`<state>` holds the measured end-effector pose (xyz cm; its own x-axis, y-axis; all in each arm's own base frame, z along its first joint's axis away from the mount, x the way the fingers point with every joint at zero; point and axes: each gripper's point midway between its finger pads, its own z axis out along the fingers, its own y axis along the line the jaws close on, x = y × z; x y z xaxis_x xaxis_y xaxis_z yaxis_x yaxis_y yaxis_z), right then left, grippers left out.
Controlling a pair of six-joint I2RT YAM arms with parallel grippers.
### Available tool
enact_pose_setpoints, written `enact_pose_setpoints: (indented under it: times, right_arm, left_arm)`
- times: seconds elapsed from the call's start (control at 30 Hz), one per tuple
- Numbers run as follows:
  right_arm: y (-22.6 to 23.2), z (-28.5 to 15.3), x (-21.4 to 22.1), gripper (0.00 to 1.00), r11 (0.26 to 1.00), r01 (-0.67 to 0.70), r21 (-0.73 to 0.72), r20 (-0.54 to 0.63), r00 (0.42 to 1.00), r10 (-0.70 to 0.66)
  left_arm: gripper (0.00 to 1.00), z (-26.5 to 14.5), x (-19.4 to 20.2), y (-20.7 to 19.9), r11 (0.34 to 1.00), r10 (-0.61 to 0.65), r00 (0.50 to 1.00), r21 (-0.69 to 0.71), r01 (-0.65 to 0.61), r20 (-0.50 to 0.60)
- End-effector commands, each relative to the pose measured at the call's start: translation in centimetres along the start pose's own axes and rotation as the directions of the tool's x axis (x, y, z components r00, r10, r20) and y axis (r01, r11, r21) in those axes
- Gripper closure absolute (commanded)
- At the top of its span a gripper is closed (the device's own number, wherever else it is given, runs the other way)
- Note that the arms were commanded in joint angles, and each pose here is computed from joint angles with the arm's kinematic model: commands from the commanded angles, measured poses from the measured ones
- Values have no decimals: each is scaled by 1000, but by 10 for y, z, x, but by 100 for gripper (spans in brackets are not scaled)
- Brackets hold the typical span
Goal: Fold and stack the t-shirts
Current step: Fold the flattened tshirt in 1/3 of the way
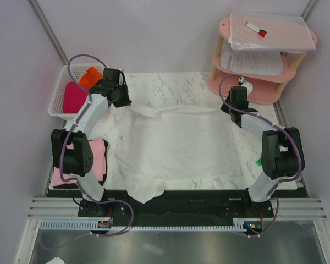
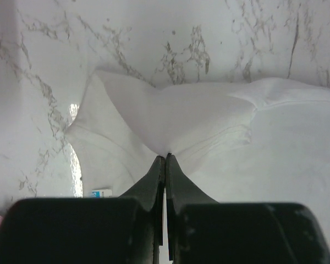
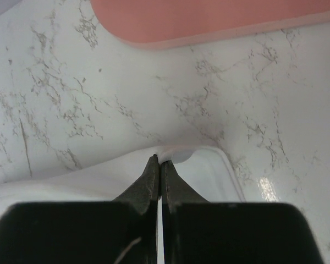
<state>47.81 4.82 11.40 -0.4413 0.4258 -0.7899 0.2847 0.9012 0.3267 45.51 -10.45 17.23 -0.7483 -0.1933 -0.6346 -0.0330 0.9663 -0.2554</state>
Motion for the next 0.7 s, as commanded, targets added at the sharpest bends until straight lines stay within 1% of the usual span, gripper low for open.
enact_pose_setpoints:
  times: [0.0,0.07,0.1,0.17,0.2,0.4,0.47,0.53,0.67]
  right_arm:
    - [-13,-12,2,100,999,5,45,-5,1000,-5]
    - [-18,-12,9,100,998,10,56,-23,1000,-8]
    - [-18,-12,11,100,998,11,57,-30,1000,-9]
    - [-19,-13,13,100,998,8,59,-37,999,-6]
    - [-20,-13,14,100,998,11,63,-43,999,-8]
    - [-22,-16,9,100,997,14,76,-31,999,-12]
    - [-28,-18,18,100,995,25,98,-60,998,-19]
    - [-31,-17,21,100,994,27,109,-66,998,-20]
    - [-32,-21,25,100,994,21,107,-75,997,-13]
  left_arm:
    - [98,-20,15,9,999,-39,998,-21,40,41]
    - [98,-28,22,10,998,-53,998,-16,54,46]
    - [98,-25,36,13,998,-58,998,-20,59,18]
    - [98,-31,42,10,998,-69,997,5,69,19]
    - [98,-30,53,13,997,-71,997,2,71,-1]
    - [98,-51,69,8,995,-79,997,54,79,1]
    - [98,-55,79,9,994,-85,996,61,86,-10]
    - [98,-65,81,8,993,-95,996,75,94,4]
    - [98,-70,103,8,989,-110,993,95,114,-39]
